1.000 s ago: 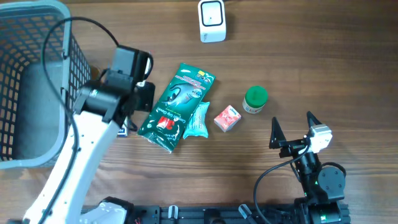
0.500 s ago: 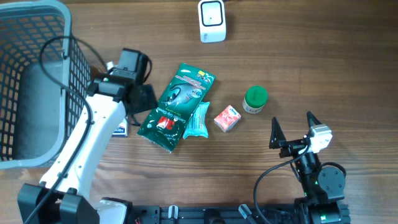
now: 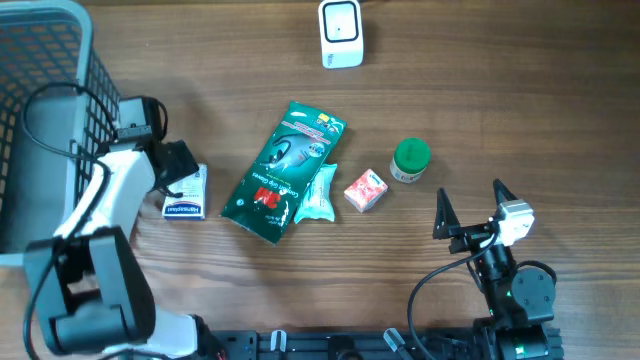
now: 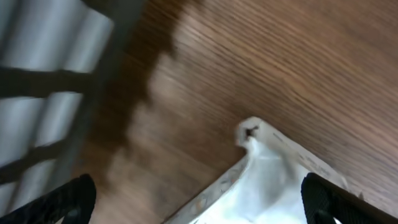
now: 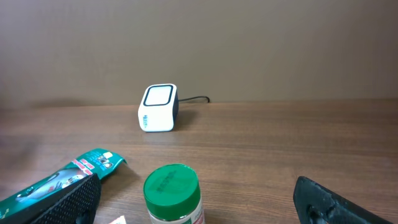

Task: Scan the item barcode
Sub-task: 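Lift the white packet out of the basket with the left gripper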

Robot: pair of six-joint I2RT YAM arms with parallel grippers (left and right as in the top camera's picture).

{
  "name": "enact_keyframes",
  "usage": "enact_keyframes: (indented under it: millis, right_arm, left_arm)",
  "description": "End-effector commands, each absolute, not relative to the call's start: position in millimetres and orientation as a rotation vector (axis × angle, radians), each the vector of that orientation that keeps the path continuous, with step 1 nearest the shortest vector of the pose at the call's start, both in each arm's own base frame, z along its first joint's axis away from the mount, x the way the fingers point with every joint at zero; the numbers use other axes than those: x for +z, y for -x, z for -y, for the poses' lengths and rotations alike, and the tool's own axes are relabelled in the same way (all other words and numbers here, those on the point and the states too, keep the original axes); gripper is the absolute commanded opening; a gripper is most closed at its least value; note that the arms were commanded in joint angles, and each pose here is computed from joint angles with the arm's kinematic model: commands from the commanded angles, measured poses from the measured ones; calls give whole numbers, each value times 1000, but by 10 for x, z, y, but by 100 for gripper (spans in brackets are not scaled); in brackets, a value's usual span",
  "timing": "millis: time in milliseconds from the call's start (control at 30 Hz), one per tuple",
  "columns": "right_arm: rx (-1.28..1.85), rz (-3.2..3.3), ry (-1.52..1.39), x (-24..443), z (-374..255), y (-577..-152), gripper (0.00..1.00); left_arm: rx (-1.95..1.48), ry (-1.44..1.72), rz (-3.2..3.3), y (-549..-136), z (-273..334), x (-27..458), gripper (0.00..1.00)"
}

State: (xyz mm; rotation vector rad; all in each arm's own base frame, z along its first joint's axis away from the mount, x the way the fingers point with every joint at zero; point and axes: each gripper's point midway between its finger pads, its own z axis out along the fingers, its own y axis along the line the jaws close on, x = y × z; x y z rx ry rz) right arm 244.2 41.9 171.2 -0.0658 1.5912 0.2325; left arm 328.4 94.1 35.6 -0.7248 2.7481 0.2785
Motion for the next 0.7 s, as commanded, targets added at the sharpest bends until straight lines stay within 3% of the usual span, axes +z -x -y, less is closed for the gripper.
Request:
enact_keyframes:
  millis: [0, 167, 367, 500, 667]
  right_arm:
    - [229, -1584, 77, 1724, -429, -2438, 100]
    - [229, -1584, 77, 1724, -429, -2438, 100]
    - [229, -1584, 77, 1724, -429, -2438, 100]
    - [229, -1584, 77, 1724, -429, -2438, 100]
    - [229, -1584, 77, 1724, -429, -2438, 100]
  left_arm:
    - [126, 575, -2881, -3234, -779, 70, 100]
    - [32, 548, -2868, -3287, -676, 110, 100]
    - [-13, 504, -2671, -3434, -647, 766, 100]
    - [-14, 489, -2696, -3350, -624, 790, 100]
    - [-192, 109, -2755, -3336, -319, 723, 100]
